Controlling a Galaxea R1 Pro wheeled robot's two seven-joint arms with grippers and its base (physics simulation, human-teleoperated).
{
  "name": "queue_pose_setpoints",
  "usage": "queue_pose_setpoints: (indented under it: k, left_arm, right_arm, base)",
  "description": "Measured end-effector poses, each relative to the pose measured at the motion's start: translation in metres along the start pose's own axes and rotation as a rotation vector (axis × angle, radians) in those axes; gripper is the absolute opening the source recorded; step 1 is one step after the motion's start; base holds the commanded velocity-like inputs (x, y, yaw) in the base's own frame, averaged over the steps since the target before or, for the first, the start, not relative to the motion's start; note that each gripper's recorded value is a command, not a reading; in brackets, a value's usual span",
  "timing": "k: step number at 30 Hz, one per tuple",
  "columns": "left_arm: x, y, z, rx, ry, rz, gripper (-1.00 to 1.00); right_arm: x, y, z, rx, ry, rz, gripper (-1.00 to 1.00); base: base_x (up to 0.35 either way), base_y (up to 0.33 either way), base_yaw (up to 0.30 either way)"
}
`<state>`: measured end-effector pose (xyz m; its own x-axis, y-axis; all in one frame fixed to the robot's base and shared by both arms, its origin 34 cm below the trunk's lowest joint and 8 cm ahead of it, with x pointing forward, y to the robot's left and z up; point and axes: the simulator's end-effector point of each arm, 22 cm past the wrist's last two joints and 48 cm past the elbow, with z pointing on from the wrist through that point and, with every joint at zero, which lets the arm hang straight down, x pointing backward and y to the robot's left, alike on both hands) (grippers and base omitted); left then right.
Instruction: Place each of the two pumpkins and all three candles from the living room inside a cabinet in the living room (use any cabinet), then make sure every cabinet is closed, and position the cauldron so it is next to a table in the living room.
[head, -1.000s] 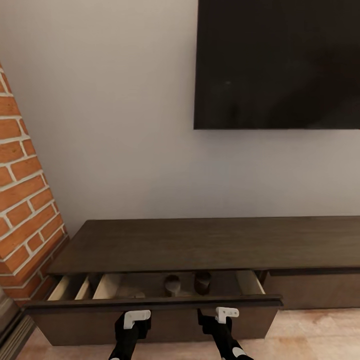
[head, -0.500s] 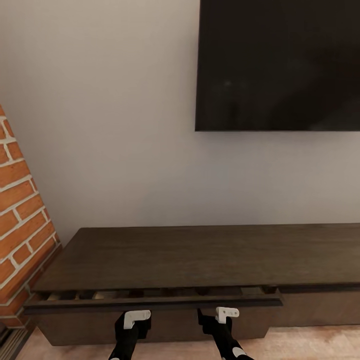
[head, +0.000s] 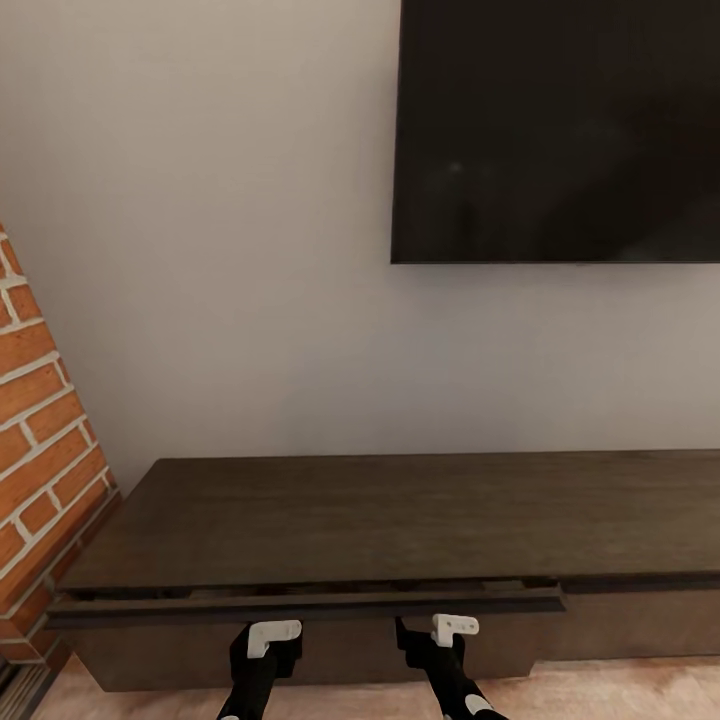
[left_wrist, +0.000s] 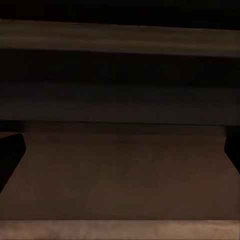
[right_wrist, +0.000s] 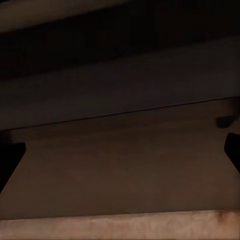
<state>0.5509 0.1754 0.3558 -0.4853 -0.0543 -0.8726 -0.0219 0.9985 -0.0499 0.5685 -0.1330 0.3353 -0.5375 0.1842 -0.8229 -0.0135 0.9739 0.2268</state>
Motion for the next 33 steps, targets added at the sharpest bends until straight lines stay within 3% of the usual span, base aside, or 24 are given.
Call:
queue_pose_setpoints:
  k: [18, 33]
  left_arm:
    - [0.0000, 0.0008, 0.0001, -0.001, 0.000, 0.002, 1.00]
    - [0.0004, 0.0006, 0.0003, 0.001, 0.000, 0.002, 1.00]
  right_arm:
    - [-0.0003, -0.0005, 0.0002, 0.002, -0.001, 0.004, 1.00]
    - [0.0000, -0.0009, 0.0004, 0.004, 0.000, 0.006, 1.00]
  base:
    - [0.032, 0.000, 0.000]
    - [-0.292, 0.000, 0.000]
